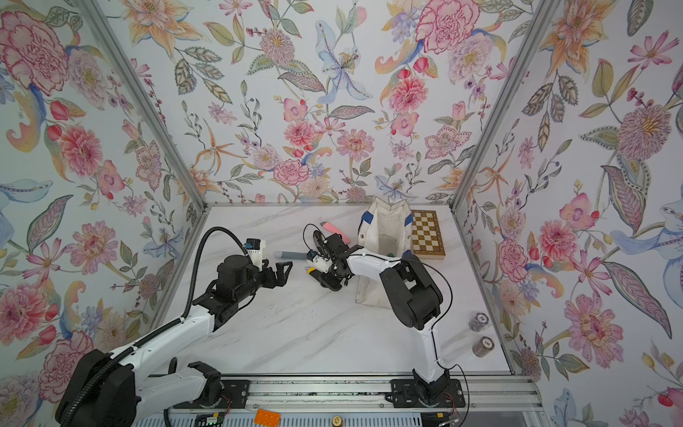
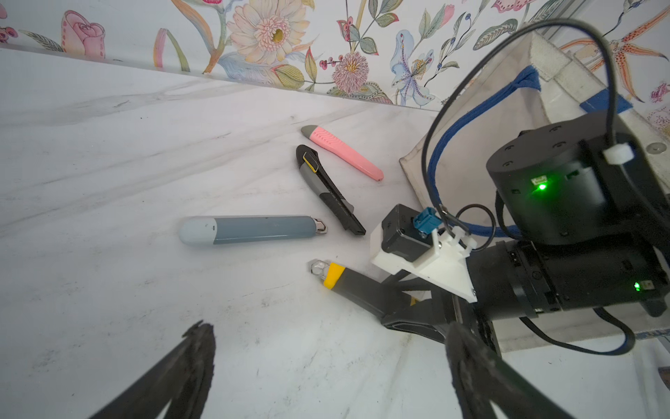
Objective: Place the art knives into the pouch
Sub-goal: Pick up the utility knife at the center of the board, then place the utility knife in the pouch.
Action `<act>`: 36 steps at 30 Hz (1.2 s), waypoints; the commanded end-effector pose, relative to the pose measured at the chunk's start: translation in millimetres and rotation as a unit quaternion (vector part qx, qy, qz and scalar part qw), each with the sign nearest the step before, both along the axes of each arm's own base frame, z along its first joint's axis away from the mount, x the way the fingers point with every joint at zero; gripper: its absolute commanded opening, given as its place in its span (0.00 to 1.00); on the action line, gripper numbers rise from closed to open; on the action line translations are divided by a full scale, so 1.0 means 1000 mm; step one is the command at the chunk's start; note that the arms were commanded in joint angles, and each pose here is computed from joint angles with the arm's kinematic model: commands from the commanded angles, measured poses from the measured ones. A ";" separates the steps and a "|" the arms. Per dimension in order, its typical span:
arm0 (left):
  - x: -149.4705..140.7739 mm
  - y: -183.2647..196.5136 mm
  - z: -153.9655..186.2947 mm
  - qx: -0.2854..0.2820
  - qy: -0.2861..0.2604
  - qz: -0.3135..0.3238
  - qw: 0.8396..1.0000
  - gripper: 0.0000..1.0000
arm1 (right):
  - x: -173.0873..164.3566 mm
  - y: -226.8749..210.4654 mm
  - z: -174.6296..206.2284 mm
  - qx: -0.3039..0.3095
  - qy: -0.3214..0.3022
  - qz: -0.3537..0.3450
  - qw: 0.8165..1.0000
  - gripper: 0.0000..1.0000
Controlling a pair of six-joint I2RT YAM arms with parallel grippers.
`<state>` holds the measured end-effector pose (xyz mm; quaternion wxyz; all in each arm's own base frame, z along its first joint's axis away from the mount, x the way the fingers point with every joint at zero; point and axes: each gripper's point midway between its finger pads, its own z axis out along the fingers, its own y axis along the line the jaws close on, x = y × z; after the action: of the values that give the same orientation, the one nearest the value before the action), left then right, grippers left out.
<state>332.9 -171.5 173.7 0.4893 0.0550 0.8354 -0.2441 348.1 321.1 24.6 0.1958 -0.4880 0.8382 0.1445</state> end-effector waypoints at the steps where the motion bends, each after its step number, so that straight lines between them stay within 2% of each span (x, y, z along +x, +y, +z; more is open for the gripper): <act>1: -0.002 0.001 0.004 -0.009 -0.016 -0.005 1.000 0.99 | 0.003 0.014 0.015 0.039 -0.018 -0.024 0.999 0.23; 4: -0.001 0.002 0.001 0.002 -0.014 -0.004 1.000 0.99 | 0.011 0.020 0.031 0.054 -0.040 -0.040 0.997 0.18; 9: 0.001 0.000 0.002 0.001 -0.015 -0.007 1.000 1.00 | 0.024 0.030 0.069 0.109 -0.072 -0.078 0.988 0.18; 14: 0.001 0.000 0.003 0.000 -0.016 -0.009 1.000 0.99 | 0.036 0.033 0.114 0.161 -0.106 -0.116 0.974 0.18; 19: 0.002 0.000 0.003 0.003 -0.017 -0.009 1.000 1.00 | 0.048 0.029 0.176 0.240 -0.102 -0.158 0.952 0.16; 26: 0.004 -0.006 -0.002 0.002 -0.010 -0.021 1.000 0.99 | 0.089 -0.039 0.257 0.280 -0.183 -0.247 0.909 0.12; 29: 0.006 -0.009 -0.002 0.003 -0.010 -0.027 1.000 1.00 | 0.102 -0.079 0.278 0.302 -0.186 -0.282 0.892 0.13; 32: 0.009 -0.012 -0.005 0.014 -0.002 -0.035 0.999 0.99 | 0.115 -0.138 0.285 0.296 -0.206 -0.356 0.862 0.09; 36: 0.014 -0.014 -0.011 0.021 0.011 -0.036 0.999 1.00 | 0.115 -0.196 0.268 0.280 -0.207 -0.432 0.832 0.09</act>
<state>340.0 -183.6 157.2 0.4685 0.0822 0.8442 -0.2472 465.9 149.2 302.8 0.5399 -0.0691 0.8197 0.1783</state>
